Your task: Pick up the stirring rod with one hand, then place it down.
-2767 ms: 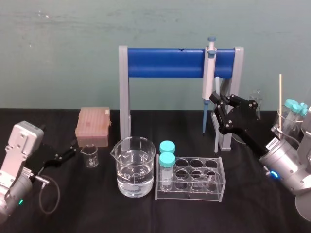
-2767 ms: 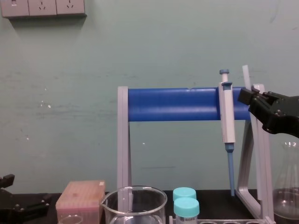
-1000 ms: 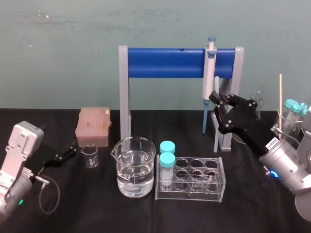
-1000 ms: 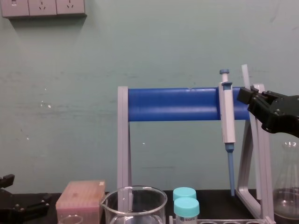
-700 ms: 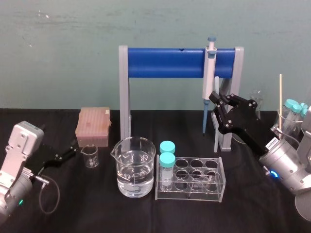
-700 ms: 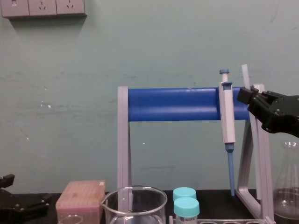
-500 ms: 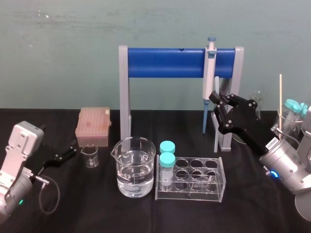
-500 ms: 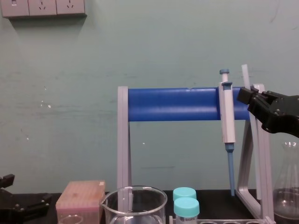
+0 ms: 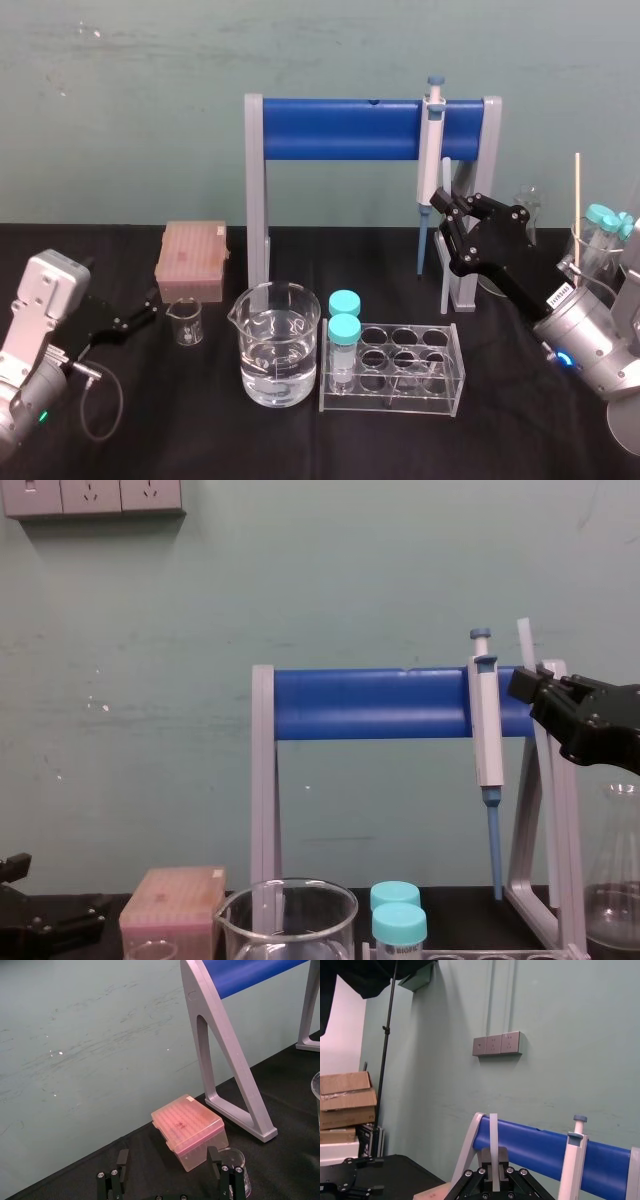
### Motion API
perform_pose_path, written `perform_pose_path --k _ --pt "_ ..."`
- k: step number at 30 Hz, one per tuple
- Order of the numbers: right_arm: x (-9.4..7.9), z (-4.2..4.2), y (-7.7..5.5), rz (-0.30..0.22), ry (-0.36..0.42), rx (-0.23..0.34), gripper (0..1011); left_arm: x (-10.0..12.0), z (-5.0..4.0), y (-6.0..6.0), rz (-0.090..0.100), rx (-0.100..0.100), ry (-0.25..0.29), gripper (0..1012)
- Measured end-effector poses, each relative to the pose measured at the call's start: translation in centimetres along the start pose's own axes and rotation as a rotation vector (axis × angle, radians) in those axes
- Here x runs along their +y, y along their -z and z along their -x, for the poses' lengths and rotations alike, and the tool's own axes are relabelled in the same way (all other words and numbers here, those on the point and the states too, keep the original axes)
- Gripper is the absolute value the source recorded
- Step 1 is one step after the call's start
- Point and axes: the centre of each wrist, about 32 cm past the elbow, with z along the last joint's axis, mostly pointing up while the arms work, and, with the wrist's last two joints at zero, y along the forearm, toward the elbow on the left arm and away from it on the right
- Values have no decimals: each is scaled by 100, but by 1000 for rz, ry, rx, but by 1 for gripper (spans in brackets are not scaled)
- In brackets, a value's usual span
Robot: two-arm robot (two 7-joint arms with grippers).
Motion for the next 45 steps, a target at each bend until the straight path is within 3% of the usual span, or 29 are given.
perform_pose_path --k 30,38,45 --pt "-1 -1 0 1 -1 0 67 0 0 0 0 0 0 1000" --pt "-45 -27 -17 33 -52 56 67 0 0 0 0 0 0 1000" --pt "-90 0 -35 62 -87 82 67 0 0 0 0 0 0 1000"
